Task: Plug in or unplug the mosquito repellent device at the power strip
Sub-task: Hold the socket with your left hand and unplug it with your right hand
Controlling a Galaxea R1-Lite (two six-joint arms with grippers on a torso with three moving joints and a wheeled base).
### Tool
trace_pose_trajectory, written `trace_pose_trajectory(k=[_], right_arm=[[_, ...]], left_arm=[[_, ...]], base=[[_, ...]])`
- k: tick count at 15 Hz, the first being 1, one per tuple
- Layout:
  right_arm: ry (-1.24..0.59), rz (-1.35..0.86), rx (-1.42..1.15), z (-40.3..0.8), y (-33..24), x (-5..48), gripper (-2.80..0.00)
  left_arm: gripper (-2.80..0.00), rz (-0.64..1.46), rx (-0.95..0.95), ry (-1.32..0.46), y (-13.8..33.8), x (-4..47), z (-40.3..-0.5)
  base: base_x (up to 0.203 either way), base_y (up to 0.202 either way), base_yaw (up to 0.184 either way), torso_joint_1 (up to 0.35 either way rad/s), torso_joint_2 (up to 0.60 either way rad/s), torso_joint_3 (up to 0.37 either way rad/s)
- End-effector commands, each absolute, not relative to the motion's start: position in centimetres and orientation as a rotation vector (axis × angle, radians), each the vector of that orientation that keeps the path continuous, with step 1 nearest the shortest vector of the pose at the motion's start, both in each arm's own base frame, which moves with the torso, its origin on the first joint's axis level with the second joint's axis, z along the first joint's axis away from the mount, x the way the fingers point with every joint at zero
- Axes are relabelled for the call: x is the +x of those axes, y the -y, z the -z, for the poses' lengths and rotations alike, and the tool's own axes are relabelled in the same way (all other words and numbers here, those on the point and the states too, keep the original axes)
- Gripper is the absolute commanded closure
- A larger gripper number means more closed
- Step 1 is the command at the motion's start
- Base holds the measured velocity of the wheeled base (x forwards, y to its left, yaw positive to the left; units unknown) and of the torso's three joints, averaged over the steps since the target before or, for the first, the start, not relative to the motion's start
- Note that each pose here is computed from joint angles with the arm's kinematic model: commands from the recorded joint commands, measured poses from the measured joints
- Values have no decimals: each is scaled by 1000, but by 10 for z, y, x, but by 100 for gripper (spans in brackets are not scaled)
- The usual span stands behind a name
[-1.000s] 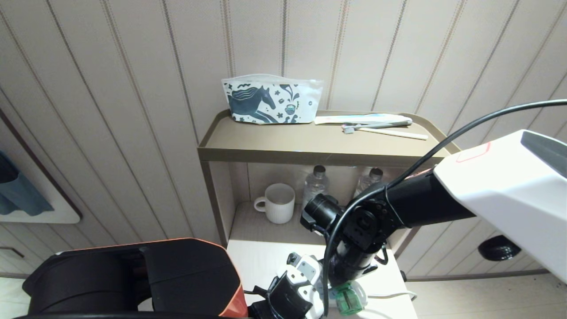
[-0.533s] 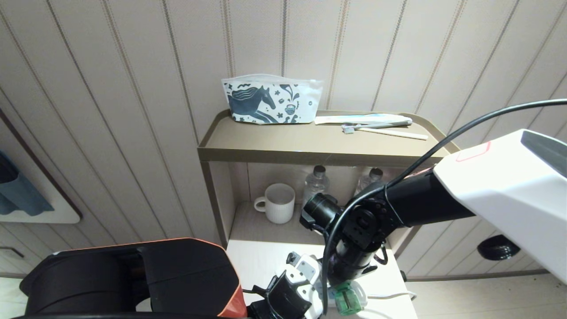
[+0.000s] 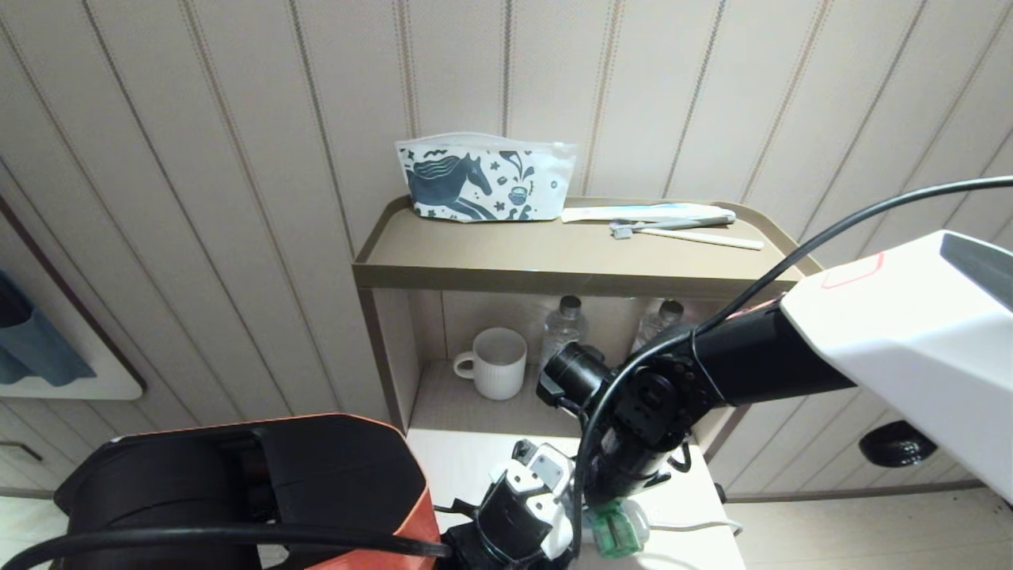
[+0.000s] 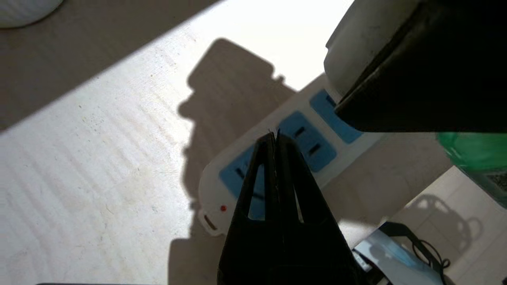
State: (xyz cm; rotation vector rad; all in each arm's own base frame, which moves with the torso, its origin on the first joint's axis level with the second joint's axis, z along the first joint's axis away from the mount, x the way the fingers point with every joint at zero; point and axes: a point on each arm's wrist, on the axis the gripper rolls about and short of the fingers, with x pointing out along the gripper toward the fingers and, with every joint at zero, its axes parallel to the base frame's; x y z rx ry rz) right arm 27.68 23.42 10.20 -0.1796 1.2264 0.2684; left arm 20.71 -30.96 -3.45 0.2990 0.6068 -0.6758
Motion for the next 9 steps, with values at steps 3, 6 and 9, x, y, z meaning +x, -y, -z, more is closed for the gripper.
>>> trace_pose_trajectory(k=[3, 6, 9], right_arm=[[-1245, -256, -194, -97, -234, 277, 0], [-1245, -256, -194, -97, -234, 277, 0], [-1245, -255, -193, -97, -233, 277, 0]], left_arm=[[0, 651, 257, -573, 306, 216, 26], [0, 642, 249, -567, 303, 218, 24], [0, 638, 250, -572, 300, 217, 24]], base=[[0, 0, 0, 0, 0, 0], [0, 0, 0, 0, 0, 0], [0, 0, 0, 0, 0, 0]])
